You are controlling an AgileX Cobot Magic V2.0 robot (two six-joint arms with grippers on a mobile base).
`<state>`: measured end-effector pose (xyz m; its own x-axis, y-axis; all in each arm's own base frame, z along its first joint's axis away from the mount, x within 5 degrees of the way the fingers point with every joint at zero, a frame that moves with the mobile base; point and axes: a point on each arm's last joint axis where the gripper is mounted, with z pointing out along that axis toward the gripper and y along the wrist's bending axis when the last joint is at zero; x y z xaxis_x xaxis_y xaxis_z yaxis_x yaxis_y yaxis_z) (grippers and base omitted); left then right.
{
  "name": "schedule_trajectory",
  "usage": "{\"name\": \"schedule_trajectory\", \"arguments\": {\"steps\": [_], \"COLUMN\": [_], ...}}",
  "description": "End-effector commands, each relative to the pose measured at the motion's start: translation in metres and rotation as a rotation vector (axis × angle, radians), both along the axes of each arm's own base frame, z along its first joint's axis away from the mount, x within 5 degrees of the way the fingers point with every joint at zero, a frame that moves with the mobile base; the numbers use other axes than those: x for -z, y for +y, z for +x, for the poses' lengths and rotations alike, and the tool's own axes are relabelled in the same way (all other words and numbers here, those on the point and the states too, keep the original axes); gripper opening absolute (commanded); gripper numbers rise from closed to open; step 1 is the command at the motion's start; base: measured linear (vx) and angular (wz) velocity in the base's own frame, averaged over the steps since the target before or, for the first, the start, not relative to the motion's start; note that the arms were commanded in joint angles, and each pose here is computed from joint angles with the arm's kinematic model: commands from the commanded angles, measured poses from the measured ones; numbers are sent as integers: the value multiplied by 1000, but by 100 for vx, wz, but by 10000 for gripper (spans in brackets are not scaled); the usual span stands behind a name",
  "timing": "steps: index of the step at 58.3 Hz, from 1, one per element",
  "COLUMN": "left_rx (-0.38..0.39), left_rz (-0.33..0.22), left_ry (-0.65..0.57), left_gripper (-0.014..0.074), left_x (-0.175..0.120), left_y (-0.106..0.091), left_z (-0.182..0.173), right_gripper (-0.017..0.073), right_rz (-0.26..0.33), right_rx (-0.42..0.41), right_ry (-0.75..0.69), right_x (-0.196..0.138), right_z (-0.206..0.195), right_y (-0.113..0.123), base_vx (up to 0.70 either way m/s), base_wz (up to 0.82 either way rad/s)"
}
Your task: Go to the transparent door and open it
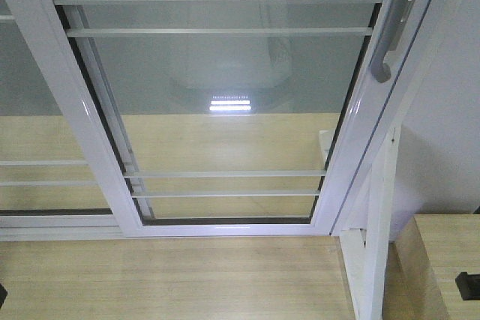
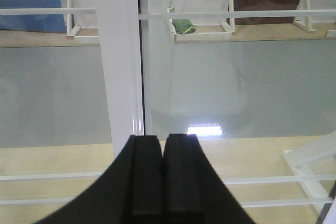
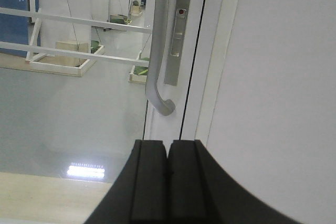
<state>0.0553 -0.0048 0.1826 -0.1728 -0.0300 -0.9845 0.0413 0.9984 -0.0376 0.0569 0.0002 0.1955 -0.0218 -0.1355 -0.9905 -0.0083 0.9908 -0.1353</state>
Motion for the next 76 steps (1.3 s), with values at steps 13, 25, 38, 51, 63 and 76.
{"name": "schedule_trajectory", "arguments": {"steps": [13,25,38,51,63,76], "left_rx": [-16,-18,-16,-16,-16,-39], "left_rz": [-19,-19,-17,-17,-17,-33], "left_ry": [-57,-54,-54,-54,-54,-152], "left_gripper": [-6,-6,-6,-6,-6,-6], "left_x": [3,3,3,3,3,-8], "left_y": [1,1,1,1,1,3], "left_z": [1,1,1,1,1,1], "right_gripper": [-8,-8,-8,-8,-8,-8], "right_rz": [-4,-4,-4,-4,-4,-4], "right_rx": [4,3,3,3,3,3], "right_ry": [-76,-44,-46,-46,-54,-84], "right_x": [-3,-1,-1,-1,-2,-5], "right_z": [-1,2,2,2,2,1], "right_y": [0,0,0,0,0,0], "base_vx": [8,0,0,0,0,0], "base_wz": [0,1,-1,0,0,0]}}
